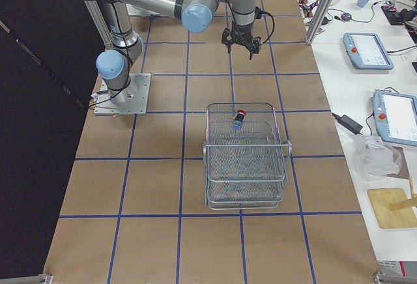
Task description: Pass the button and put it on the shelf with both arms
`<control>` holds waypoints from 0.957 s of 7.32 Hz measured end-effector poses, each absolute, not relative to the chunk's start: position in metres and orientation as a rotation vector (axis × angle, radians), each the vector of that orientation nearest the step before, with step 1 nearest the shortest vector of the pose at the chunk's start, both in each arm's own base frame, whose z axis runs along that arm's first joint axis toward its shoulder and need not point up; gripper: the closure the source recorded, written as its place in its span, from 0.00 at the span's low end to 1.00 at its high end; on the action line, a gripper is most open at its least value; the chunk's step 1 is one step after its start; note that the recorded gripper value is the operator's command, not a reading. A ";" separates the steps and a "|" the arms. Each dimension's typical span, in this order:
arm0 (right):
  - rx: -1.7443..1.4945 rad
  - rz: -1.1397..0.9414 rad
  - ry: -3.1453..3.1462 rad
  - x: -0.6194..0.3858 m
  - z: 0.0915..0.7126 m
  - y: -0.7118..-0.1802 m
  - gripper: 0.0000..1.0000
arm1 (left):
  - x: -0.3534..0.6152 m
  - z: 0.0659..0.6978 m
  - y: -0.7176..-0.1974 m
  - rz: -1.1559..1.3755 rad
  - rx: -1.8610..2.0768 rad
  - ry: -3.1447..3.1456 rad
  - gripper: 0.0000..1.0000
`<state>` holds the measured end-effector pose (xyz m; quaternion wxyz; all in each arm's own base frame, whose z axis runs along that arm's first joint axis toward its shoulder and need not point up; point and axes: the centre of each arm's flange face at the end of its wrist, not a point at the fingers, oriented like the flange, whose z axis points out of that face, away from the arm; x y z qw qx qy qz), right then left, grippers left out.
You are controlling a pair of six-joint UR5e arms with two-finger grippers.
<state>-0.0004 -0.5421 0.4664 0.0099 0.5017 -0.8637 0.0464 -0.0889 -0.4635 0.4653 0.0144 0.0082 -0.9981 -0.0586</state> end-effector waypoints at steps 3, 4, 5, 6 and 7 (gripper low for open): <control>1.134 0.200 -2.909 0.089 0.496 -0.519 0.00 | -0.088 0.465 -0.461 -0.184 0.027 -3.125 0.00; 0.932 0.210 -2.990 0.098 0.504 -0.515 0.00 | -0.088 0.465 -0.460 -0.183 0.029 -3.124 0.00; 0.716 0.211 -3.061 0.104 0.509 -0.512 0.00 | -0.088 0.464 -0.461 -0.183 0.030 -3.120 0.00; 0.517 0.191 -3.115 0.107 0.510 -0.510 0.00 | -0.089 0.464 -0.461 -0.183 0.030 -3.116 0.00; 0.373 0.163 -3.144 0.109 0.509 -0.508 0.00 | -0.089 0.464 -0.461 -0.182 0.031 -3.114 0.00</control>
